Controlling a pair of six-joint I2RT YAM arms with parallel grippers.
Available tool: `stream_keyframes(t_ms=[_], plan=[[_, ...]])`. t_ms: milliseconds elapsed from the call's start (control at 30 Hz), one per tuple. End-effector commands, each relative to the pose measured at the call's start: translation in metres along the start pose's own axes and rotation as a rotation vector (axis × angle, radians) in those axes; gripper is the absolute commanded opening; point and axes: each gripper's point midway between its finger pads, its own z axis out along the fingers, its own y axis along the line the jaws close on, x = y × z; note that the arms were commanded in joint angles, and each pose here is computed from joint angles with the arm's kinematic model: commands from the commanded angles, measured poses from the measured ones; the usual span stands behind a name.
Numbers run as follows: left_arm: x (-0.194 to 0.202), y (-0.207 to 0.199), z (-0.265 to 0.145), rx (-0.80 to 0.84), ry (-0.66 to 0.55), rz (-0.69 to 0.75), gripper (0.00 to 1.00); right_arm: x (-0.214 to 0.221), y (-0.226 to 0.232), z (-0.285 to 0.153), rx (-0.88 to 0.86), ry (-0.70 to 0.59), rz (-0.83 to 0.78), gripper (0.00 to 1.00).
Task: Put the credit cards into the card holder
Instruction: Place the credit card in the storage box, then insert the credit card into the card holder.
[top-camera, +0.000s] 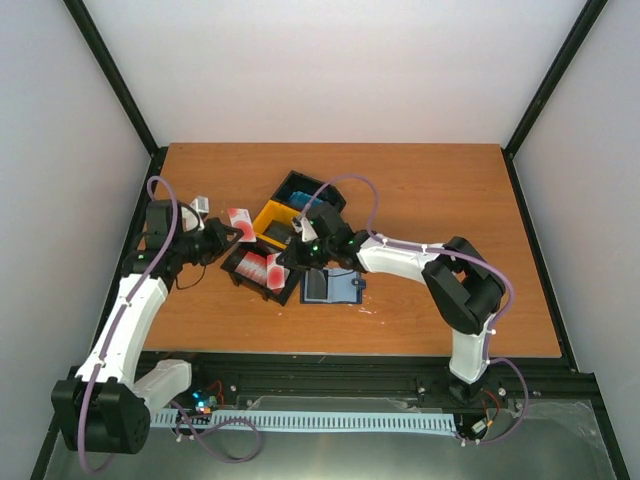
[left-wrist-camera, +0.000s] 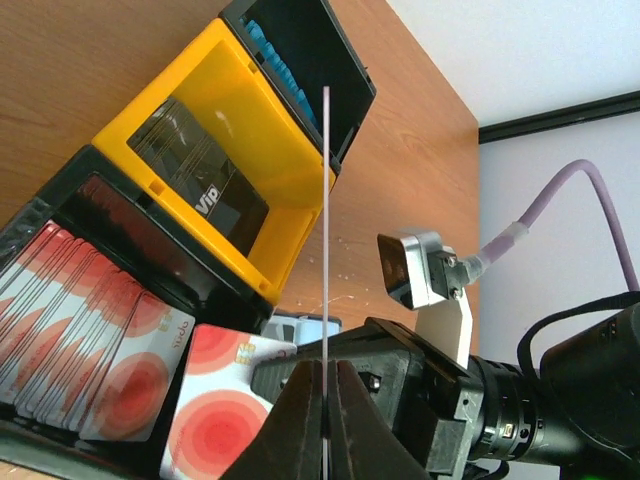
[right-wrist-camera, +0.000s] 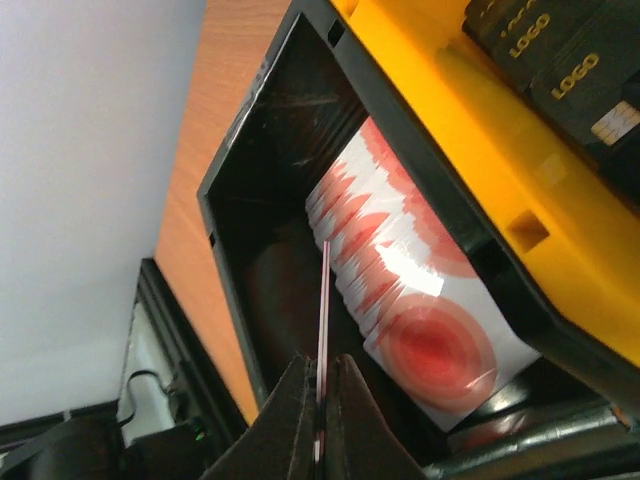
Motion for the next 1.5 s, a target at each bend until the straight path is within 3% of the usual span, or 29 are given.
stream_keyframes(t_ms=[0, 367, 700, 900, 1133, 1467], plan=[[0.0, -0.01, -0.015, 0.004, -0.015, 0.05, 0.01, -0.019, -0.013, 0.01, 0.109, -0.14, -0.069, 0.03], [0.019, -0.02, -0.027, 0.068, 0.011, 0.083, 0.01, -0.004, -0.026, 0.039, 0.182, -0.154, -0.086, 0.05], [0.046, -0.023, -0.025, 0.16, 0.105, 0.117, 0.01, 0.003, -0.02, -0.008, 0.293, -0.207, -0.058, 0.45], [0.072, -0.034, -0.011, 0.283, 0.187, 0.122, 0.01, 0.011, -0.019, -0.035, 0.338, -0.207, -0.038, 0.53], [0.092, -0.05, 0.002, 0.394, 0.267, 0.146, 0.01, 0.001, 0.003, -0.107, 0.17, -0.304, -0.04, 0.59], [0.132, -0.069, 0.029, 0.488, 0.434, 0.053, 0.01, 0.032, 0.03, -0.139, -0.179, -0.158, 0.024, 0.76]])
